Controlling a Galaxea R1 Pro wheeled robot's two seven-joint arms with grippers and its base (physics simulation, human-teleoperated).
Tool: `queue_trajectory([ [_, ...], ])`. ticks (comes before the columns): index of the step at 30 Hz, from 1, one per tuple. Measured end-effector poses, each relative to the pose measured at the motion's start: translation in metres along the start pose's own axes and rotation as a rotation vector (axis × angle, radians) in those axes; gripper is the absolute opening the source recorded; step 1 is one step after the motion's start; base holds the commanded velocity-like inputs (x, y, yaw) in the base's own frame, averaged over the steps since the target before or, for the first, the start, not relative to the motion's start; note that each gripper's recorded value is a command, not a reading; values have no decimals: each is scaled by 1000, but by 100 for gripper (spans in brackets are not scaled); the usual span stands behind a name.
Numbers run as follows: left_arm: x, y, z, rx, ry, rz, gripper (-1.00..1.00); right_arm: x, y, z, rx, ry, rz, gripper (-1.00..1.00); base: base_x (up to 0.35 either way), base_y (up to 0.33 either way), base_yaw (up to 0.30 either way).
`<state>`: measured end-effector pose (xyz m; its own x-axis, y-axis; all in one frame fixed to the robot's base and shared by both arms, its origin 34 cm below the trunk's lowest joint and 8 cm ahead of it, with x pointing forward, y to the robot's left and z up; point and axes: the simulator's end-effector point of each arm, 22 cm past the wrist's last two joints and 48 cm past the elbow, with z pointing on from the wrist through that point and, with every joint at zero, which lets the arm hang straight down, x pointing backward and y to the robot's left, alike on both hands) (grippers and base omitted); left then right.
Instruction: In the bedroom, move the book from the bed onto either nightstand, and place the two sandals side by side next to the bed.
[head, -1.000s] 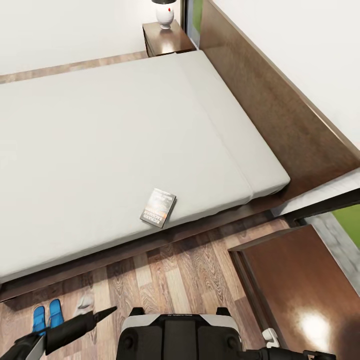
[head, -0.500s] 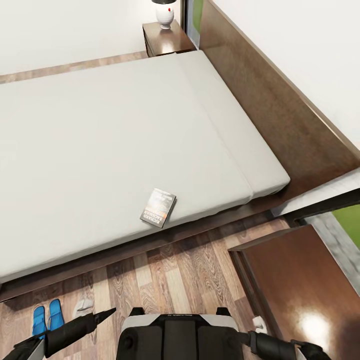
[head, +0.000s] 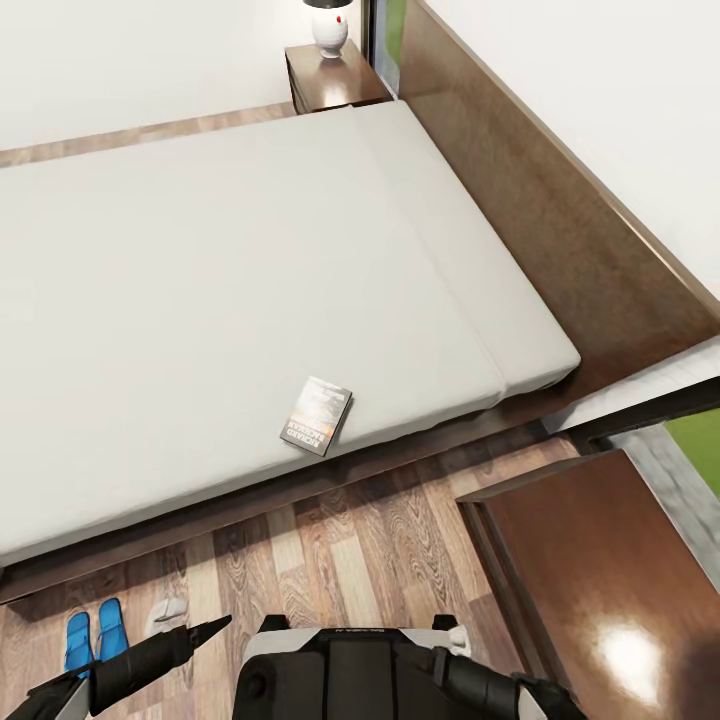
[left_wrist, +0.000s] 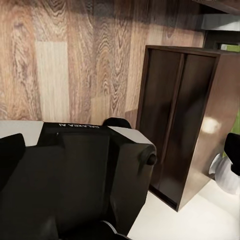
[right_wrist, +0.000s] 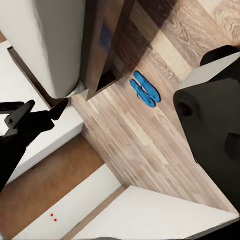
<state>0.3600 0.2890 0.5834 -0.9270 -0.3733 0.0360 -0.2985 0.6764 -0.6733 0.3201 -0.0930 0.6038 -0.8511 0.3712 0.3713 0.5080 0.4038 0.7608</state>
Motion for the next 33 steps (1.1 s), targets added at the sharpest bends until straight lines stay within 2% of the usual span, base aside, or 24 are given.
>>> queue_trajectory([
  [6,-3,-1,-1,5,-11,-7,100,8,14,21,-17,8,6,100,0,0,0],
  [8,-4,-1,-2,6,-15,-8,100,-8,23,28,-12,-16,-37,100,0,0,0],
  [10,-3,0,-2,6,-15,-12,100,-31,22,29,39,-52,-92,100,0,0,0],
  [12,-1,0,-2,5,-12,-18,100,-52,11,25,126,-91,-120,100,0,0,0],
  [15,0,0,-2,5,-12,-20,100,-66,5,19,151,-144,-88,100,0,0,0],
  [16,0,0,-2,5,-11,-21,100,-81,4,13,143,-207,-41,100,0,0,0],
  [18,1,0,-2,5,-11,-21,100,-91,4,8,133,-256,-6,100,0,0,0],
  [20,1,0,-2,5,-11,-22,100,-98,5,6,128,-285,6,100,0,0,0],
  [28,3,-2,1,10,-11,-27,100,-116,20,6,103,-330,-16,100,0,0,0],
  [33,5,-5,5,17,-10,-29,100,-121,25,5,86,-345,-11,100,0,0,0],
])
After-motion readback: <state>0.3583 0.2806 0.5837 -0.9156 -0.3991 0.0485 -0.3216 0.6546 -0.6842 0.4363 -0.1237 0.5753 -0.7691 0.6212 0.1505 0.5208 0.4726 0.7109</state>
